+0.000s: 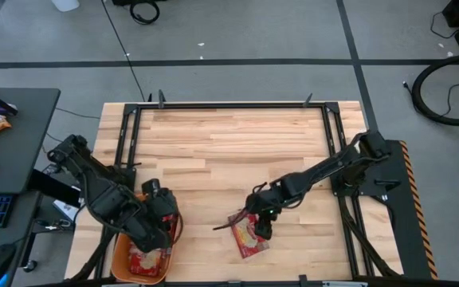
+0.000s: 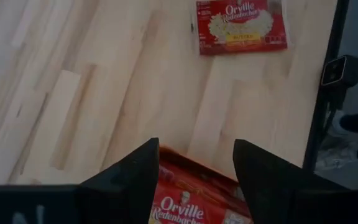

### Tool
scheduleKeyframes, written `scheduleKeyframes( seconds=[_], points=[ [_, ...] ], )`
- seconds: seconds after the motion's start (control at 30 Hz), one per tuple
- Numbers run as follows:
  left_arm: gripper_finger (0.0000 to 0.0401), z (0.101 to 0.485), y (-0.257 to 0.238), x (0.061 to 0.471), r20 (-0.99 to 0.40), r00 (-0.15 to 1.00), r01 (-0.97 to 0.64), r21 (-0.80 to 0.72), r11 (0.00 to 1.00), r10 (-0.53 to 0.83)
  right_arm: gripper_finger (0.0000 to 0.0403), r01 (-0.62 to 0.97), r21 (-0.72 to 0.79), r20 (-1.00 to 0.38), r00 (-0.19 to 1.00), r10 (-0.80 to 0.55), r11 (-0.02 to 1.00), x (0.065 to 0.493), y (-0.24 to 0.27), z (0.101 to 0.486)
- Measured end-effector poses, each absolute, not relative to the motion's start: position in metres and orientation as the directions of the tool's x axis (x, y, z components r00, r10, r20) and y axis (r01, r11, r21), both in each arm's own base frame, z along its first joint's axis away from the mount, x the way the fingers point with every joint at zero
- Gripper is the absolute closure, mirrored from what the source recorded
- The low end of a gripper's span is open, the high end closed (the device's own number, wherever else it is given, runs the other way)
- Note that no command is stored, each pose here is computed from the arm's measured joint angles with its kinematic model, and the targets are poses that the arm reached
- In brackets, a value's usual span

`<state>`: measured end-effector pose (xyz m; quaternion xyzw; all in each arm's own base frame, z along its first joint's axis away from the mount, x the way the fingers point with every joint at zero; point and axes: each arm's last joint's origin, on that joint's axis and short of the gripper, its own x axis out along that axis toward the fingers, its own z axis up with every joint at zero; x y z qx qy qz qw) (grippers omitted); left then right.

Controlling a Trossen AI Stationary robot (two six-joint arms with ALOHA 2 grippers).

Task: Sort popcorn bags into baskets
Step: Put the red popcorn bag into the orange container

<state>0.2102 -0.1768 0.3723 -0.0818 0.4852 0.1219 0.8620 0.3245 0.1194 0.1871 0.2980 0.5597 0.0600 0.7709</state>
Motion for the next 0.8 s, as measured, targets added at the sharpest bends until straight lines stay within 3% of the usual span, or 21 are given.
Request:
scheduleKeyframes(
  seconds=[0.23, 0.53, 0.67, 0.8],
  points=[
    [0.0193, 0.373, -0.167, 0.22, -0.854, 0.498, -0.202, 0.05, 0.978, 0.147, 0.0167, 0.49, 0.558, -0.828, 0.273, 0.49, 0.67, 0.33, 0.128, 0.16],
    [0.0193, 0.372, -0.165, 0.221, -0.875, 0.472, -0.178, 0.03, 0.984, 0.112, 0.0174, 0.583, 0.506, -0.855, 0.244, 0.457, 0.635, 0.337, 0.129, 0.133],
    [0.0193, 0.372, -0.165, 0.221, -0.875, 0.471, -0.178, 0.031, 0.984, 0.113, 0.0201, 0.602, 0.499, -0.863, 0.283, 0.418, 0.623, 0.341, 0.129, 0.13],
    [0.0193, 0.372, -0.165, 0.221, -0.875, 0.47, -0.178, 0.031, 0.984, 0.113, 0.0256, 0.62, 0.475, -0.877, 0.277, 0.393, 0.624, 0.342, 0.125, 0.125]
  ],
)
